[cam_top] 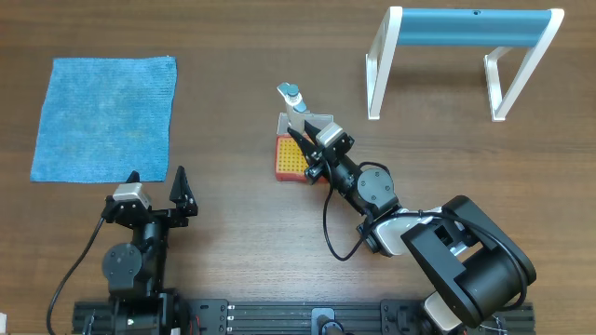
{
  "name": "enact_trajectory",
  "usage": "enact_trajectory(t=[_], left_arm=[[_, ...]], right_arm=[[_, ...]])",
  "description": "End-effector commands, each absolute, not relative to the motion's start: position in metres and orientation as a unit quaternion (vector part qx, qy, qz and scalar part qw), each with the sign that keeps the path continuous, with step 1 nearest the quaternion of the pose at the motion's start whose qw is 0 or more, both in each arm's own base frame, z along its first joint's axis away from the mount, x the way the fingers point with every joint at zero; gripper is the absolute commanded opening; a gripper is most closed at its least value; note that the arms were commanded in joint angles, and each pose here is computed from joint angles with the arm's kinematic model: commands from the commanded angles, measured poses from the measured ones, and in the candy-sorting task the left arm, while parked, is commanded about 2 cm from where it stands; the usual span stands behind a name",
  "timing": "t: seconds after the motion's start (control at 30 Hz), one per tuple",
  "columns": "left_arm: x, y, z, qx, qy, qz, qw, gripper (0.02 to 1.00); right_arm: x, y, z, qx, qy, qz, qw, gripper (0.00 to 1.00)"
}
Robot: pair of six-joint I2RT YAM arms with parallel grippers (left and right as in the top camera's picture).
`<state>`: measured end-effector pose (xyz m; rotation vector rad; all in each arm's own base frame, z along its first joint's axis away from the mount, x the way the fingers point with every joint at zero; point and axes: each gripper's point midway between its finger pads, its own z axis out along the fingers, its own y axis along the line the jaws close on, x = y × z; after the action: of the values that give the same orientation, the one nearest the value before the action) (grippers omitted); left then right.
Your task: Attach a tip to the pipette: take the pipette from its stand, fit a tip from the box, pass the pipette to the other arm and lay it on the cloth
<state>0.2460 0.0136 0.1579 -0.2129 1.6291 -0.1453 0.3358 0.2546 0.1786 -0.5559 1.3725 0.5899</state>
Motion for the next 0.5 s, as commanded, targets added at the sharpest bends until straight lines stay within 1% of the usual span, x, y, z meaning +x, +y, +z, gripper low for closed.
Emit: enact_trajectory(t=[0.03, 0.13, 0.2, 0.27, 0.3, 0.4, 0.5], left_arm=[[0.245, 0.016, 0.157, -0.093, 0.727, -0.054, 0.678, 0.899], [0.245, 0.016, 0.157, -0.093, 0.727, -0.054, 0.678, 0.899], [0.245, 0.016, 0.157, -0.094, 0.727, -0.054, 0.678, 0.899], [0.245, 0.016, 0.157, -0.093, 0.727, -0.054, 0.678, 0.899], [0.245, 0.016, 0.157, -0.094, 0.727, -0.054, 0.678, 0.899], [0.245, 0.016, 0.157, -0.093, 0.727, -0.054, 0.678, 0.901], [0.245, 0.016, 0.157, -0.093, 0.727, -0.054, 0.678, 0.899]], right_arm=[[0.332, 0.25, 0.236, -0.239, 0.56, 0.27, 0.746, 0.075], [0.324, 0.245, 0.273, -0.235, 0.539, 0.273, 0.762, 0.075], [0.321, 0.245, 0.285, -0.239, 0.55, 0.273, 0.752, 0.075], [0.312, 0.252, 0.286, -0.271, 0.572, 0.289, 0.719, 0.075], [0.305, 0.259, 0.283, -0.294, 0.588, 0.302, 0.691, 0.075], [0.271, 0.28, 0.261, -0.37, 0.656, 0.359, 0.551, 0.075], [0.232, 0.288, 0.261, -0.415, 0.676, 0.421, 0.44, 0.075]])
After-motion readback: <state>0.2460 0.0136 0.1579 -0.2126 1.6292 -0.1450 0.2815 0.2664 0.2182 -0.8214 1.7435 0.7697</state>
